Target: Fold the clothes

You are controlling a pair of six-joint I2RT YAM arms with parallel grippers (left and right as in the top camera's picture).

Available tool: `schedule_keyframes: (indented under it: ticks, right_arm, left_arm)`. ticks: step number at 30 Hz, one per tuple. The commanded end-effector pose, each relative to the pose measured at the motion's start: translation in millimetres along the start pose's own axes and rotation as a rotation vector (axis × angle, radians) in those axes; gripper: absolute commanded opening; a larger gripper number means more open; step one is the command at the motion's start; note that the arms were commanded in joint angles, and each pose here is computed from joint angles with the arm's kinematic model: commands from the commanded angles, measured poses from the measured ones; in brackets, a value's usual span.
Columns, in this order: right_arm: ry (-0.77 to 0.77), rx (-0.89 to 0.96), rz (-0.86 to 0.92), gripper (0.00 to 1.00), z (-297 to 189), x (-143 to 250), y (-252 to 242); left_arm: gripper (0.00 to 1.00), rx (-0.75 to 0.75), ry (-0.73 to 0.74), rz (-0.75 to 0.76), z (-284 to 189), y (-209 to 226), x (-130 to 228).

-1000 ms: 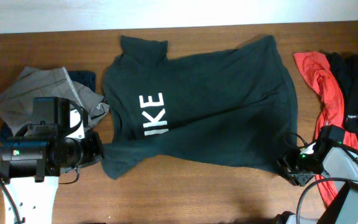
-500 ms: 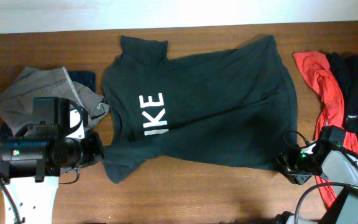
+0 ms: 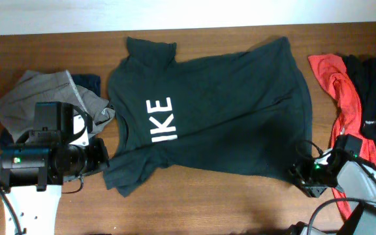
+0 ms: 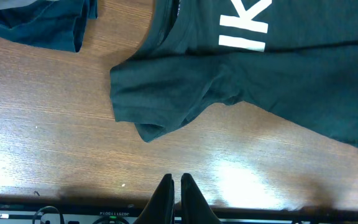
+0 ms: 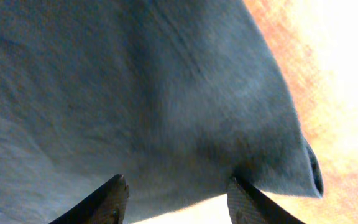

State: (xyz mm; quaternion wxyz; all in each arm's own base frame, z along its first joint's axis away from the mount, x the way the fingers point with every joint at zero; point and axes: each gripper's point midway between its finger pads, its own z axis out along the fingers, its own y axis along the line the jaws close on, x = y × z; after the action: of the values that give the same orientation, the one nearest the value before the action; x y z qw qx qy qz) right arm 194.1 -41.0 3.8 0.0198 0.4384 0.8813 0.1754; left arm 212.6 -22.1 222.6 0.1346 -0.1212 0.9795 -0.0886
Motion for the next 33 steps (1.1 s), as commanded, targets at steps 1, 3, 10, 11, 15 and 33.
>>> schedule_keyframes:
  ticks: [1, 3, 10, 11, 15, 33]
  right_arm:
    - [-0.025, 0.049, 0.001, 0.56, -3.0, 1.4, -13.8]
    - [-0.025, 0.056, 0.015, 0.55, -3.8, 1.3, -17.1]
    - [-0.035, 0.067, 0.030, 0.49, -4.0, -1.9, -21.4]
    - [-0.055, 0.055, 0.006, 0.50, -4.4, -7.3, -18.3]
    - [-0.078, 0.043, -0.015, 0.27, -6.7, -14.2, -14.3]
    - [-0.036, -0.014, -0.204, 0.04, -60.7, -15.7, 21.5]
  left_arm:
    - [0.07, 0.000, -0.018, 0.001, -4.7, -0.2, -3.2]
    - [0.07, 0.000, -0.019, 0.001, -4.8, -0.2, -3.2]
    - [0.09, 0.000, -0.019, 0.001, -4.8, -0.2, -3.3]
    - [0.12, 0.001, -0.022, 0.001, -4.8, -0.5, -4.1]
    - [0.15, 0.002, -0.027, 0.031, -4.7, -1.2, -5.2]
    - [0.23, 0.112, 0.040, 0.189, 9.5, -30.6, 9.6]
